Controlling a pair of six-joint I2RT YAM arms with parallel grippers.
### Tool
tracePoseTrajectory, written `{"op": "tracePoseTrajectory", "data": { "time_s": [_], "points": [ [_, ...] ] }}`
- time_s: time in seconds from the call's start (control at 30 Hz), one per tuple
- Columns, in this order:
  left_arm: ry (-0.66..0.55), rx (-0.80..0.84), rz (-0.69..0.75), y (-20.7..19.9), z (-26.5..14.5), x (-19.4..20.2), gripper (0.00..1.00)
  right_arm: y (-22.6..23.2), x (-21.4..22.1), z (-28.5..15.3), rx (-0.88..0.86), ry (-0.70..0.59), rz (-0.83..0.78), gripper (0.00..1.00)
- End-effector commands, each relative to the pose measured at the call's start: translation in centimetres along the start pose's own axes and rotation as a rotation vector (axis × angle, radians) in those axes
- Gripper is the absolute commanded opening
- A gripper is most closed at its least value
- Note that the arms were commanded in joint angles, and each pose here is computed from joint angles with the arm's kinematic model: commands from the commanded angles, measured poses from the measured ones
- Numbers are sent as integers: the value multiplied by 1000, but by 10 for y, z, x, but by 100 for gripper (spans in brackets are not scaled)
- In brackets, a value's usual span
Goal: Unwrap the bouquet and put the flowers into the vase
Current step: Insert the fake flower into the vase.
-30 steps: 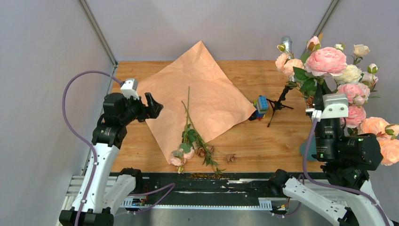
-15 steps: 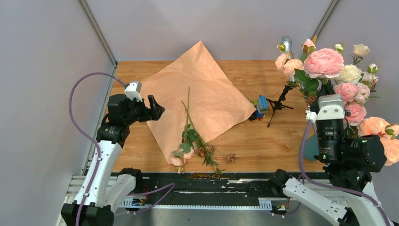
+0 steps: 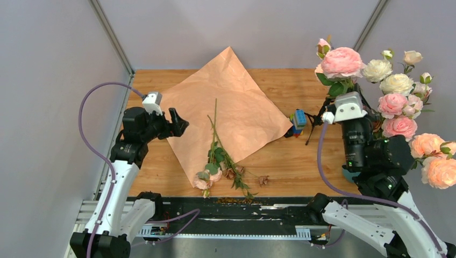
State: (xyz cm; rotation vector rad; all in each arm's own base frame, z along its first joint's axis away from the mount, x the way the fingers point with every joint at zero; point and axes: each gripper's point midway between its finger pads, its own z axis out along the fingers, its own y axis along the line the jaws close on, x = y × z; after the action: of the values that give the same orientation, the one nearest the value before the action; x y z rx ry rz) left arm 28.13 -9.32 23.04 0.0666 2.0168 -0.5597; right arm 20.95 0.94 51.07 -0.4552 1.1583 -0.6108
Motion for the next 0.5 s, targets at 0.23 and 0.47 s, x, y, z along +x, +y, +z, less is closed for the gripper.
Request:
{"op": "tracePoseTrajectory", "data": {
  "time_s": [0.23,0.47],
  "points": [
    [-34,-1,43,2,-4,-6,100,24,19,38,2,44,19,0],
    [-30,-12,46,5,-4,-4,100,21,33,40,14,59,40,0]
  ]
}}
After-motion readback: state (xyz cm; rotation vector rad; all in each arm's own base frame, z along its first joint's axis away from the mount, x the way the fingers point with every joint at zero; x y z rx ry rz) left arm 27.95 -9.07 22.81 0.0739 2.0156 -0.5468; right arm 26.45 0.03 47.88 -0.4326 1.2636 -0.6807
